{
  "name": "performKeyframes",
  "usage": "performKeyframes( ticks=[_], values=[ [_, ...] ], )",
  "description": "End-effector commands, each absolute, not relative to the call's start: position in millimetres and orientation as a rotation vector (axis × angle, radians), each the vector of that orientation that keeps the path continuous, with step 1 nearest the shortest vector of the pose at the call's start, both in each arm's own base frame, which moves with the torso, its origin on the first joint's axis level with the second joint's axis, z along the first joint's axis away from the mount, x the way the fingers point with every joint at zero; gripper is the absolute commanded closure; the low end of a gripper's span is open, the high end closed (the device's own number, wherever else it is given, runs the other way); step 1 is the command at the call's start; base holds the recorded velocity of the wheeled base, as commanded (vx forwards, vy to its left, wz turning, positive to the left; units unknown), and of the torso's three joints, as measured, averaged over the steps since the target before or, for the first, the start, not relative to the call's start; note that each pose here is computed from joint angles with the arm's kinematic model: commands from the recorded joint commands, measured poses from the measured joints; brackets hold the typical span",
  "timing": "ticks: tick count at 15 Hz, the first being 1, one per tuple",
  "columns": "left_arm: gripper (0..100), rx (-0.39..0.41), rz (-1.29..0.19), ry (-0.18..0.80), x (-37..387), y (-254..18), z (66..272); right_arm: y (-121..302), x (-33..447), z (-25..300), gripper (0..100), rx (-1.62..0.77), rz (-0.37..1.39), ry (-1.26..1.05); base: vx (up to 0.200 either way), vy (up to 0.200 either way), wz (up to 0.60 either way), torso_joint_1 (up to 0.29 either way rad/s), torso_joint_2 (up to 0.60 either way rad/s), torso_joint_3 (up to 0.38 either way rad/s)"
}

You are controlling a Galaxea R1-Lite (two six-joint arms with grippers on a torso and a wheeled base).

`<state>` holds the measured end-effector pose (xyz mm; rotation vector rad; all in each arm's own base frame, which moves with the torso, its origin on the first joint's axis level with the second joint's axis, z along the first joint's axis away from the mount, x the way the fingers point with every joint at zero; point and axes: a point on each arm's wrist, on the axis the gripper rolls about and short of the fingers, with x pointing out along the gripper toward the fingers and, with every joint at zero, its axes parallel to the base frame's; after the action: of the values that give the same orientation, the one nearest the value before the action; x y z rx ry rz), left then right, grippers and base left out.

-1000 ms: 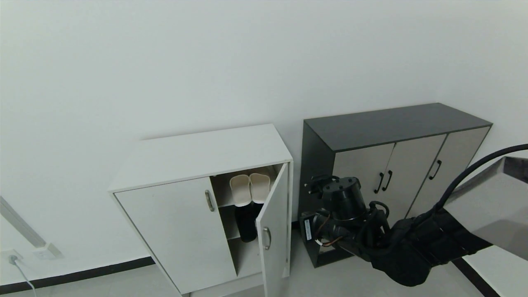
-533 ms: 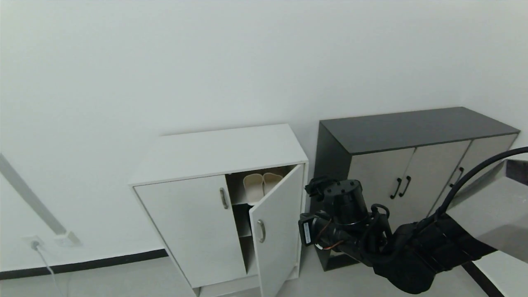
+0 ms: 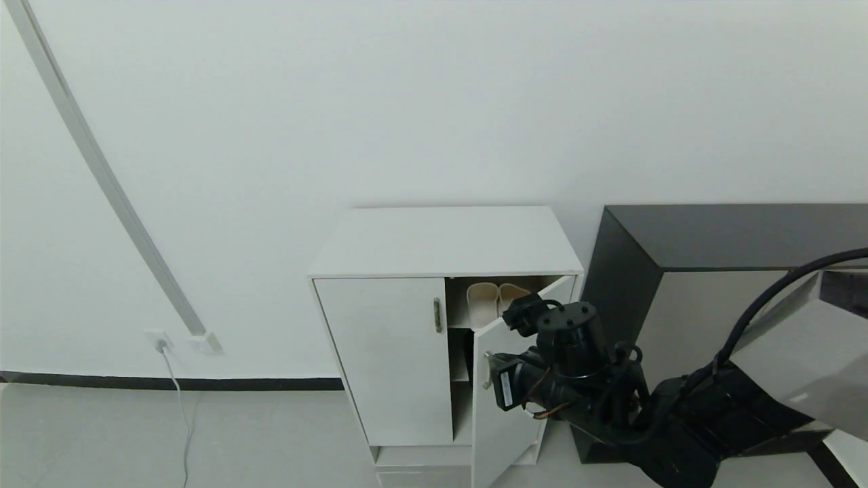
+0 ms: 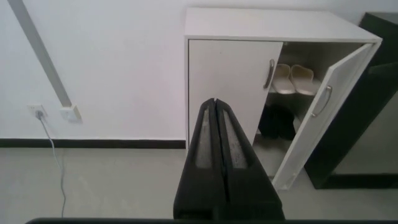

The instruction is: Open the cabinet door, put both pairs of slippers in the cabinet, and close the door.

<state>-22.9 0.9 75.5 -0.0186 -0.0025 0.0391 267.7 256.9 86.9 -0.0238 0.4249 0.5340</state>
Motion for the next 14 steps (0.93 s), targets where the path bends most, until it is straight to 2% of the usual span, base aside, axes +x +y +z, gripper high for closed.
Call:
performKeyframes(
  ticks=[1, 7, 13, 14],
  values=[
    [100, -0.018, 0.04, -0.002, -22.8, 1.0, 75.6, 255.7, 266.7, 81.1, 100, -0.027, 0.533, 0.429, 0.0, 0.0, 0.0, 0.0, 0.0, 0.0],
    [100, -0.017, 0.037, 0.0, -22.8, 0.9, 75.5, 230.2, 239.8, 67.9, 100, -0.058, 0.55, 0.413, 0.0, 0.0, 0.0, 0.0, 0.0, 0.0],
    [100, -0.015, 0.037, 0.0, -22.8, 0.9, 75.5, 212.4, 220.3, 47.0, 100, -0.075, 0.553, 0.449, 0.2, 0.0, 0.0, 0.002, 0.0, 0.004],
    [100, -0.015, 0.037, 0.0, -22.8, 0.9, 75.5, 211.6, 219.3, 44.0, 100, -0.076, 0.554, 0.457, 0.0, 0.0, 0.0, 0.0, 0.0, 0.0]
  ],
)
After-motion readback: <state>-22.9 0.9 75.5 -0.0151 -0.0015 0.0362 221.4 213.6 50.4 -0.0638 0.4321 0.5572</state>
